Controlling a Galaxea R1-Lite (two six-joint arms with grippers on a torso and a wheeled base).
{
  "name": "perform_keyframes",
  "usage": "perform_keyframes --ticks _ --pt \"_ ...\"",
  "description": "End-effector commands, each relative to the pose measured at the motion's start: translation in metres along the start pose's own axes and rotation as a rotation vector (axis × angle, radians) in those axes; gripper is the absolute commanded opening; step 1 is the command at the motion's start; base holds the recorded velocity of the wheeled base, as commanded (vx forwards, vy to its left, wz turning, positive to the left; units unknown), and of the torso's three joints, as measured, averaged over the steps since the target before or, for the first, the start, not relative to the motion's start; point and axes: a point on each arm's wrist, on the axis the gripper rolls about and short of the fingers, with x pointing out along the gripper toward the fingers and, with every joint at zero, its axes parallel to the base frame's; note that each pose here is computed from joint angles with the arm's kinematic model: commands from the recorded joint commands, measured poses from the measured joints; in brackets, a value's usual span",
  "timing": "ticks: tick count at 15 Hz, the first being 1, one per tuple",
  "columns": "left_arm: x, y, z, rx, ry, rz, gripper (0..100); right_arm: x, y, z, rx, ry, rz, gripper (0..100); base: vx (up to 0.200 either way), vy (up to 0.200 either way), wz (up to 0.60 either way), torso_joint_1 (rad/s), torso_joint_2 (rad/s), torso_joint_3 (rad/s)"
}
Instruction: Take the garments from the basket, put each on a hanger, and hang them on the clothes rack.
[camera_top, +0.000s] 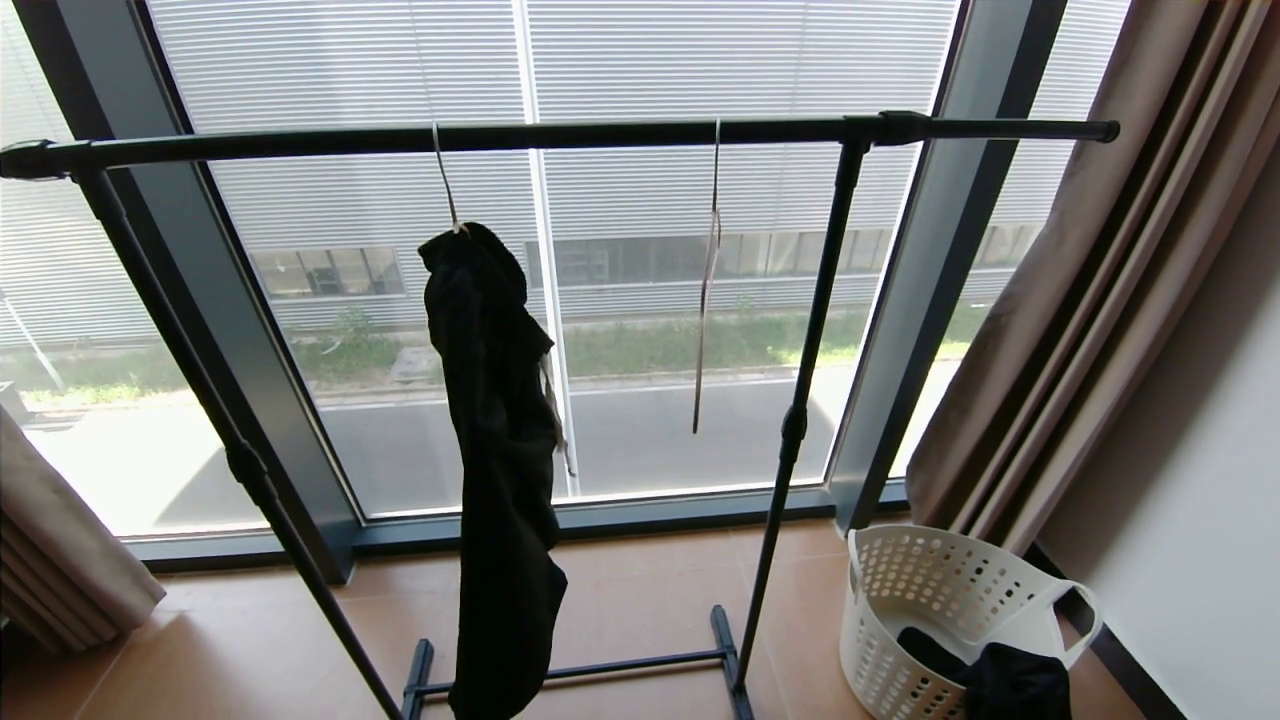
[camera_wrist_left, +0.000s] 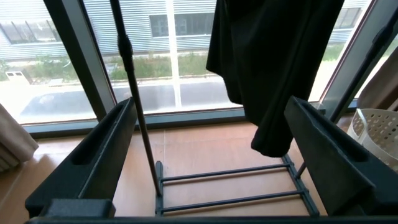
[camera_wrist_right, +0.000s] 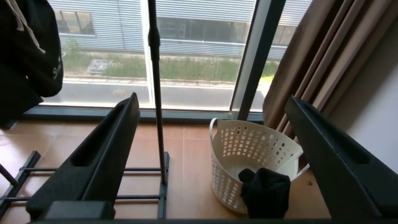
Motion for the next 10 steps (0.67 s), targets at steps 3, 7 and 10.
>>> perform_keyframes --ticks 3,7,10 --pt "0.0001 0.0 -0.0004 0.003 0.001 0.0 100 0.0001 0.0 0.0 0.0 0.001 -0.001 100 0.0 0.0 0.0 -0.167 0.52 0.354" --pt "0.0002 0.0002 -0.0005 0.001 0.0 0.011 100 0.0001 0.0 0.0003 -0.001 -0.002 -0.001 100 0.0 0.0 0.0 -0.137 0.51 0.361" --pt "0.0001 0.0003 -0.0006 -0.001 -0.002 0.014 100 0.0001 0.0 0.0002 -0.001 0.0 0.001 100 0.0 0.0 0.0 -0.105 0.48 0.367"
